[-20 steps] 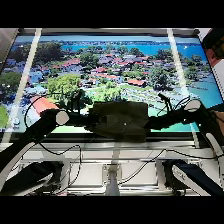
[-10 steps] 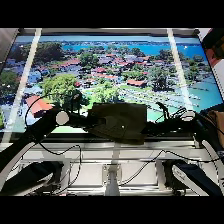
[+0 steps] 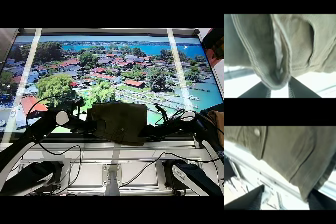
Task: Fold the clothes and pants, and hang the long-sleeved shirts on hangers.
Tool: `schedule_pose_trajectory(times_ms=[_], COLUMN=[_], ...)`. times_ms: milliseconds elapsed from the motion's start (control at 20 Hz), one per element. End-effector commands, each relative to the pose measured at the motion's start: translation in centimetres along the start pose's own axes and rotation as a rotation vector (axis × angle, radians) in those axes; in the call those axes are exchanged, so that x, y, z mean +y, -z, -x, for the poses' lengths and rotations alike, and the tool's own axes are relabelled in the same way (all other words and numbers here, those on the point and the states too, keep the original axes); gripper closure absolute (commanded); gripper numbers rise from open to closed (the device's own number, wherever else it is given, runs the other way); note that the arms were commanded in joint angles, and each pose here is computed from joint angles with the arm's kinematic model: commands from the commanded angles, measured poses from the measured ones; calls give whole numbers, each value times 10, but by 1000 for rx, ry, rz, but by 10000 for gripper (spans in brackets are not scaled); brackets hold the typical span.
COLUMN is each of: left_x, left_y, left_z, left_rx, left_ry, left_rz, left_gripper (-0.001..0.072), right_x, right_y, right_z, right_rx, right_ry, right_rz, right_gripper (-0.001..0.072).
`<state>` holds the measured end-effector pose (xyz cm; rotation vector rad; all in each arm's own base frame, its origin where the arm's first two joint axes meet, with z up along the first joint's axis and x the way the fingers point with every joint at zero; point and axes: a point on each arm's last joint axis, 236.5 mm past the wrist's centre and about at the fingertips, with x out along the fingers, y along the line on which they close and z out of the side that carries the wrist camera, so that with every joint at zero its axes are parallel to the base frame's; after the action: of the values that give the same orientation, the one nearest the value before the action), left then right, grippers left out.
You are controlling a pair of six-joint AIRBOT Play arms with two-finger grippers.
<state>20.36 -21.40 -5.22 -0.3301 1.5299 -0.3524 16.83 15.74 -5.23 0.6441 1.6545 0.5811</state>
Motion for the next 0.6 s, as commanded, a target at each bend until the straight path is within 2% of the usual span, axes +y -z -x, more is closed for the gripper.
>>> schedule_pose_trajectory(times_ms=[0, 300, 500, 550], left_x=[12, 53, 71, 72], left_y=[12, 4, -28, -40], left_z=[5, 27, 50, 58], left_rx=[70, 108, -43, -108], left_ry=[-25, -39, -13, -6], left_rz=[32, 175, 154, 135], left_gripper=[447, 447, 448, 448], right_x=[-8, -11, -10, -19], right_y=[13, -15, -64, -81], right_z=[9, 52, 81, 89], right_rx=[75, 29, -149, -214], right_ry=[63, 225, 333, 389], right_rz=[44, 169, 257, 274], right_gripper=[102, 102, 109, 228])
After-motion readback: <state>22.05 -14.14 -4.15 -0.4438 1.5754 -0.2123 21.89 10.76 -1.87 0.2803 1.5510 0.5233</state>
